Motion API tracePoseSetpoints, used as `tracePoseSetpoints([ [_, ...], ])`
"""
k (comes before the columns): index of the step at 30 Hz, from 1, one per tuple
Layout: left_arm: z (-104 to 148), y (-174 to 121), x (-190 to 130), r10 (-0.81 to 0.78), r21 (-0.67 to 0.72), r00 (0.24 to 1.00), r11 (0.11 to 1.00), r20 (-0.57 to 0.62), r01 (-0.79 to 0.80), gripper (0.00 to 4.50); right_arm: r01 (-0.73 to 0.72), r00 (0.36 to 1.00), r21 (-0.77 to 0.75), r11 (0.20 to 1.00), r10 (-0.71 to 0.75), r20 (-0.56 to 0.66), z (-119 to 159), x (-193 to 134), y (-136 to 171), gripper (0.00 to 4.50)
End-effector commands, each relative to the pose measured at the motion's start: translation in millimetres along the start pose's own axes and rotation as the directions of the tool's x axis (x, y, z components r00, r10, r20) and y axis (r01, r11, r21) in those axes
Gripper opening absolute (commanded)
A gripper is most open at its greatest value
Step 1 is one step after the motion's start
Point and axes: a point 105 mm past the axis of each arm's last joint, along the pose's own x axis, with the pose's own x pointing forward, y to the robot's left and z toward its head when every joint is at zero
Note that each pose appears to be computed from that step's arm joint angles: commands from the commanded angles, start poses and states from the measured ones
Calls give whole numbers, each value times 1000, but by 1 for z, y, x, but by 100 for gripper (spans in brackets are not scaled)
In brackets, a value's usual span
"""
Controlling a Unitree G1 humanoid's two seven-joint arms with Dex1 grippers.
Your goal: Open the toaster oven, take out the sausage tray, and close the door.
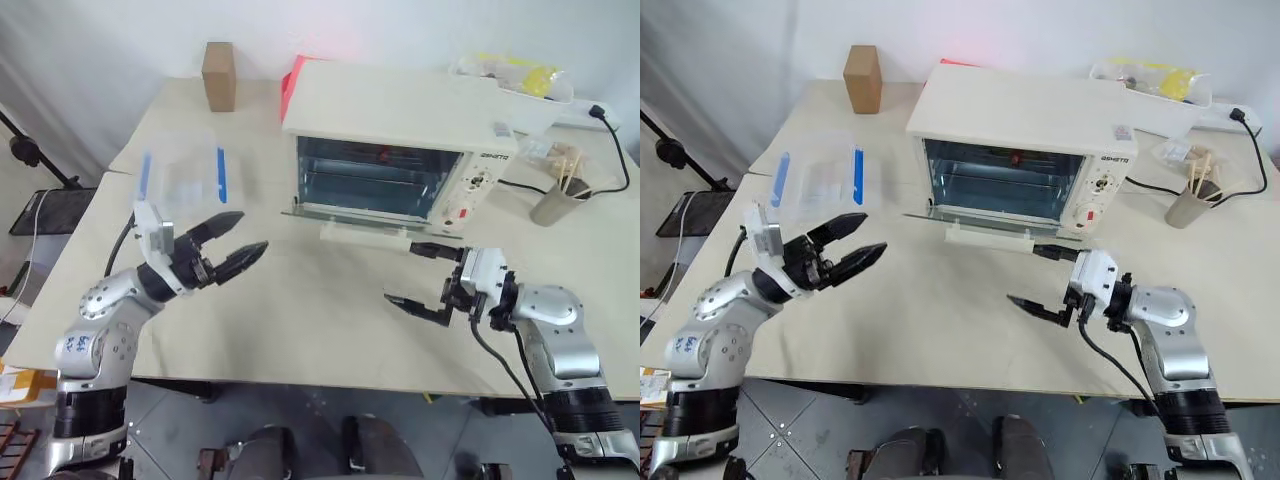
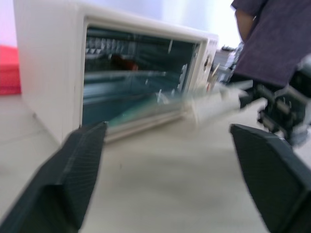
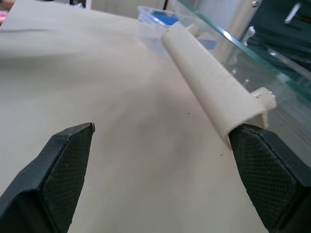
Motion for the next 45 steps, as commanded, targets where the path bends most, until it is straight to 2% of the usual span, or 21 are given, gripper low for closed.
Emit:
tracePoseSetpoints([
  [1, 12, 15, 9, 22, 47, 999, 999, 43, -24, 297, 0, 1000, -74, 997, 1, 12, 7, 1, -3, 450],
  [6, 7, 38, 45, 63, 98, 997, 993, 47, -67, 145, -7, 1000, -91, 996, 7, 3, 3, 3, -3, 450],
  [10, -5, 43, 80, 44, 108, 998, 993, 42, -48, 12, 5, 1000, -99, 995, -5, 0, 2, 3, -6, 450],
  [11, -7, 42, 86, 32, 106, 999, 994, 44, -36, 2, 7, 1000, -101, 995, -7, -1, 2, 3, -7, 450],
  [17, -25, 40, 110, -5, 104, 1000, 995, 15, 3, 2, 45, 999, -115, 992, -47, -11, 2, -1, -8, 450],
  [22, -42, 30, 109, -107, 122, 992, 986, -70, 115, 2, 142, 989, -114, 983, -147, -34, 2, -19, -5, 450],
  [25, -53, 24, 103, -169, 120, 978, 976, -120, 183, 2, 202, 973, -85, 976, -210, -96, -5, -41, 8, 450],
  [28, -63, 18, 99, -207, 122, 966, 966, -156, 227, 2, 310, 935, -46, 950, -314, -168, -14, -71, 20, 450],
  [31, -79, 7, 93, -258, 127, 943, 949, -213, 288, 2, 469, 841, -41, 882, -460, -283, -27, -115, 28, 450],
  [34, -85, 6, 87, -244, 136, 941, 950, -233, 280, 2, 529, 795, -87, 844, -529, -297, -23, -127, 18, 450],
  [37, -92, 7, 79, -215, 147, 943, 955, -254, 257, 2, 535, 789, -137, 834, -551, -273, -14, -121, 5, 450],
  [41, -95, 8, 67, -161, 133, 959, 972, -233, 195, 2, 463, 857, -136, 876, -481, -186, 6, -76, -17, 450],
  [45, -85, 3, 49, -118, 131, 976, 981, -181, 143, 87, 413, 884, -213, 885, -446, -138, 12, -19, -39, 450],
])
